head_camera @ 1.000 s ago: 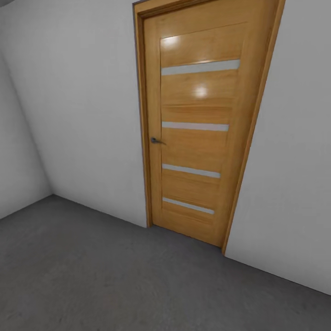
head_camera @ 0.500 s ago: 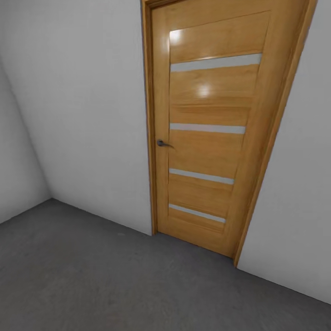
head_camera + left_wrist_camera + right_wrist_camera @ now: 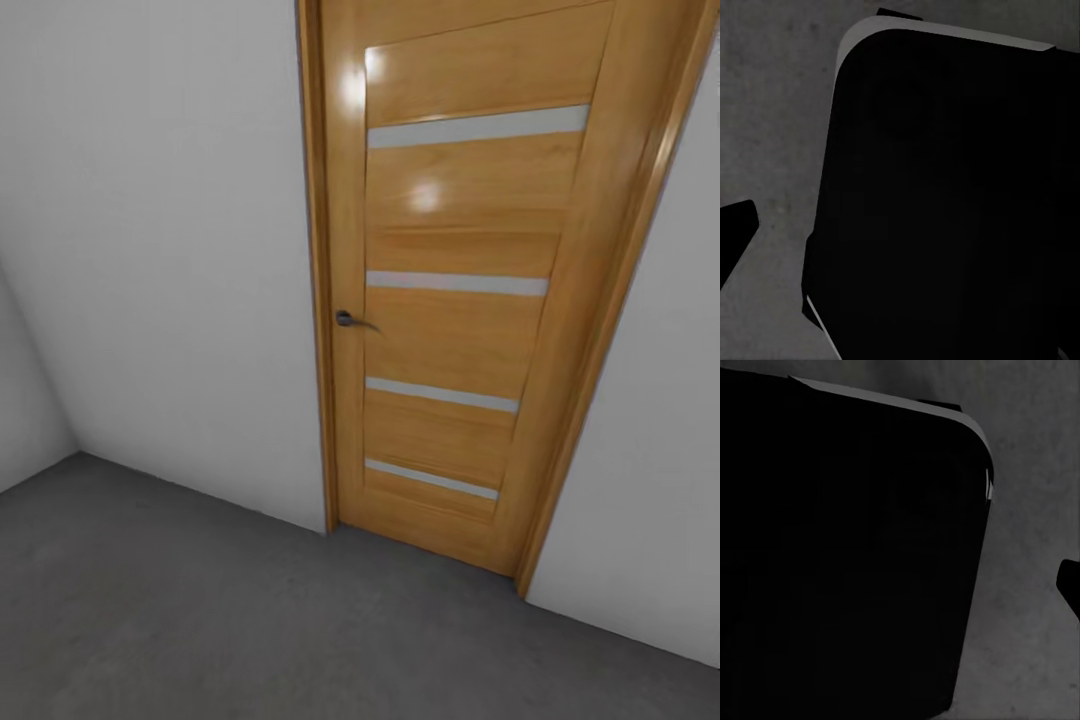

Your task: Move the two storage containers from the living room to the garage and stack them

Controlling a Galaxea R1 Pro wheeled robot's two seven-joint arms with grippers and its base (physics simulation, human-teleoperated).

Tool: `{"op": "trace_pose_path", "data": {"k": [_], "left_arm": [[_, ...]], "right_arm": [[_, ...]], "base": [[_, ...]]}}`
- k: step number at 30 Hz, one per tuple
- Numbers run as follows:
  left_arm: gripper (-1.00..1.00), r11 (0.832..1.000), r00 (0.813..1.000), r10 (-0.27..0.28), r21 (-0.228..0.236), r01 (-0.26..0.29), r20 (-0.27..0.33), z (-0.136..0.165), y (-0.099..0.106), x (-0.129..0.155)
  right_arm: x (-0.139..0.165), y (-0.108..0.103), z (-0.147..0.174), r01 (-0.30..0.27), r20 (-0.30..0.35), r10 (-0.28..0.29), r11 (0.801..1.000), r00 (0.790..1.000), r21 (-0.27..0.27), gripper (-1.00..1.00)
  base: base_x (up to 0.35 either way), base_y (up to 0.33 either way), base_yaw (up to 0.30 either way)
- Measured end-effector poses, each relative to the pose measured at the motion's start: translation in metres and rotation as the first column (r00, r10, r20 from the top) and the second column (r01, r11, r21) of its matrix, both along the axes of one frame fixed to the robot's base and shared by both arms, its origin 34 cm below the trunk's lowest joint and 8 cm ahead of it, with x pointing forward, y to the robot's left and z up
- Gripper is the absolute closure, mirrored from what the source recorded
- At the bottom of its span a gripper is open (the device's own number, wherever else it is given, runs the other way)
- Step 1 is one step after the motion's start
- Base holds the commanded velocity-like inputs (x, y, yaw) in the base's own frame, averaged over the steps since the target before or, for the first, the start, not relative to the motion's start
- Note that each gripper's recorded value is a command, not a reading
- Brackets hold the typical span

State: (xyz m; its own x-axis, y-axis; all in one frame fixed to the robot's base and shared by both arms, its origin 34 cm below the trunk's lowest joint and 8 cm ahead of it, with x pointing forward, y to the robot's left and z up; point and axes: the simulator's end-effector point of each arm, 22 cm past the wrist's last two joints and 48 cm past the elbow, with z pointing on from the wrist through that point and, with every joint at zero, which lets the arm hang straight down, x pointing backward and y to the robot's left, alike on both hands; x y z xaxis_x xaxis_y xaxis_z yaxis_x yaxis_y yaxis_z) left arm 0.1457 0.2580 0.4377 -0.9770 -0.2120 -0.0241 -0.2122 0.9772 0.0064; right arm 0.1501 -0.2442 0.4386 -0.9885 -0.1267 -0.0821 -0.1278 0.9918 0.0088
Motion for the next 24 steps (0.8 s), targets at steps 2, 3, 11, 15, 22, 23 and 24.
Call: {"op": "trace_pose_path", "data": {"k": [2,3,11,15,22,23,24], "left_arm": [[-1.00,1.000,1.000,0.000,0.000,0.000,0.000,0.0000,0.0000,0.0000],[-1.00,1.000,1.000,0.000,0.000,0.000,0.000,0.0000,0.0000,0.0000],[-1.00,1.000,1.000,0.000,0.001,0.000,0.003,0.0000,0.0001,0.0006],[-1.00,1.000,1.000,0.000,0.001,0.000,0.004,0.0000,0.0002,0.0010],[-1.00,1.000,1.000,0.001,0.001,-0.001,0.005,-0.0001,0.0003,0.0013],[-1.00,1.000,1.000,0.001,0.001,-0.001,0.005,-0.0001,0.0003,0.0013],[-1.00,1.000,1.000,0.001,0.001,-0.001,0.005,-0.0001,0.0003,0.0013]], "right_arm": [[0.0000,0.0000,0.0000,0.000,0.000,0.000,1.000,1.000,0.000,-1.00],[0.0000,0.0000,0.0000,0.000,0.000,0.000,1.000,1.000,0.000,-1.00],[-0.0001,-0.0009,0.0000,0.000,0.000,0.000,1.000,1.000,-0.001,-1.00],[-0.0001,-0.0012,0.0000,0.000,0.000,0.000,1.000,1.000,-0.002,-1.00],[0.0000,-0.0013,-0.0001,0.000,-0.001,0.000,1.000,1.000,-0.002,-1.00],[0.0000,-0.0013,-0.0001,0.000,-0.001,0.000,1.000,1.000,-0.002,-1.00],[0.0001,-0.0013,-0.0001,0.000,0.000,0.000,1.000,1.000,-0.002,-1.00]], "base": [[0.308,0.199,-0.262],[0.308,0.200,-0.265],[0.307,0.200,-0.268],[0.304,0.201,-0.268],[0.151,0.094,-0.268],[0.033,0.019,-0.268],[0.027,0.015,-0.268]]}}
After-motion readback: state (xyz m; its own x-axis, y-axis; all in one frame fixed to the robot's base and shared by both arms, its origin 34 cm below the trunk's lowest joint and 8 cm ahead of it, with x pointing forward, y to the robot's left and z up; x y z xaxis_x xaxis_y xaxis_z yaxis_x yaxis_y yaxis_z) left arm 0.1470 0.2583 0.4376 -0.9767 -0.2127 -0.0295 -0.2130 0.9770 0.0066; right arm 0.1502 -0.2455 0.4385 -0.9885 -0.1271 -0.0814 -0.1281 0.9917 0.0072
